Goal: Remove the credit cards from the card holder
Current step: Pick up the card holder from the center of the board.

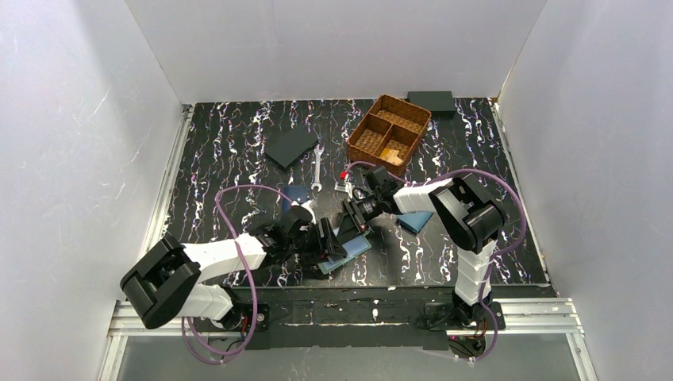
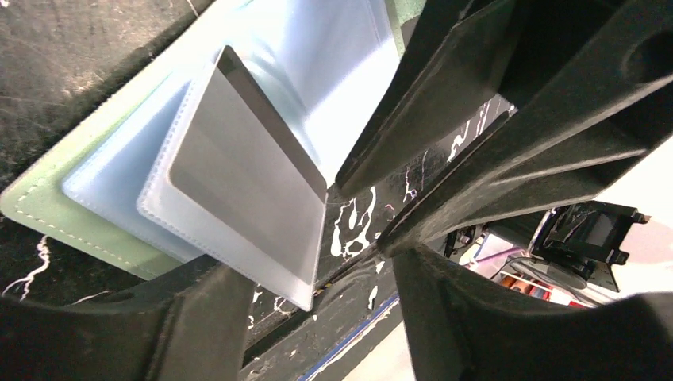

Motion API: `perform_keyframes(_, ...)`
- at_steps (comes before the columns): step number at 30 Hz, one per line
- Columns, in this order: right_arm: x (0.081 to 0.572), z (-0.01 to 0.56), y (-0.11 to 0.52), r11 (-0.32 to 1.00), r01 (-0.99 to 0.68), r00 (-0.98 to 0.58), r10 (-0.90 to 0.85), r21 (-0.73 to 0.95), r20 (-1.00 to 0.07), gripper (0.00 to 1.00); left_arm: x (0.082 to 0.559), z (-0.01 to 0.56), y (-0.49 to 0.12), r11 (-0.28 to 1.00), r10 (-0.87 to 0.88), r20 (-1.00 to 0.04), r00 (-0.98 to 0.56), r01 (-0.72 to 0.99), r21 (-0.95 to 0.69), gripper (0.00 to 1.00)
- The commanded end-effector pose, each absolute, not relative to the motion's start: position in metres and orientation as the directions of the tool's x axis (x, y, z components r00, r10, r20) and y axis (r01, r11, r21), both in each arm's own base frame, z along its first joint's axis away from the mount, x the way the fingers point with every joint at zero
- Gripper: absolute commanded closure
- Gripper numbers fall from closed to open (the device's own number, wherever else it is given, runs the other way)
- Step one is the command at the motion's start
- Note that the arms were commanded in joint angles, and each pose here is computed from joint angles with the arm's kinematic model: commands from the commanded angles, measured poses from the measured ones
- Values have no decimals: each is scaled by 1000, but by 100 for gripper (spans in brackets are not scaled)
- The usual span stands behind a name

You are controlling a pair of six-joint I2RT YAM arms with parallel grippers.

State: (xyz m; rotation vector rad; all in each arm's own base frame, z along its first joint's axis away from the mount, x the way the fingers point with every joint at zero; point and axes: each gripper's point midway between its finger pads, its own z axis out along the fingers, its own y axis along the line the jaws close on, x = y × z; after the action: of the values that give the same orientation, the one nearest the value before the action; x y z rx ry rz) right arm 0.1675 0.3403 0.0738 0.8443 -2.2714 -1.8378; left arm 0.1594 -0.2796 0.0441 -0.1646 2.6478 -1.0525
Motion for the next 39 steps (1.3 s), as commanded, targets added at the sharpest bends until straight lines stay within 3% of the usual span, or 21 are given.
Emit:
perform_keyframes(1,174,86,332,96,-419,-809,-492,903,-323,61,169,37,-262,753,-279,-239,-930,-58,-655,45)
perform_keyframes(12,187,77,320,135,-535,-759,-510,834,-404,61,179,39,-247,704,-403,-220,-888,-147,-695,63)
perform_keyframes(14,188,77,319,115,-562,-735,-524,819,-431,60,181,41,-246,696,-401,-231,-886,-131,-706,74)
perform_keyframes(16,188,81,315,86,-580,-714,-531,810,-456,59,184,41,-249,687,-384,-240,-892,-102,-719,98)
perform_keyframes(17,189,83,314,68,-603,-695,-534,795,-482,58,184,41,-251,689,-362,-252,-897,-76,-720,100)
perform_keyframes(24,192,97,303,36,-726,-582,-564,687,-586,54,186,38,-266,699,-191,-303,-934,88,-710,100)
perform_keyframes(30,192,98,301,36,-732,-576,-567,680,-589,54,186,32,-272,697,-154,-271,-950,90,-711,96)
perform_keyframes(33,193,96,301,43,-732,-577,-570,680,-585,54,187,32,-273,696,-151,-266,-952,88,-712,100)
perform_keyframes(39,195,92,299,62,-738,-575,-579,672,-578,53,195,52,-271,681,-125,-390,-912,207,-702,100)
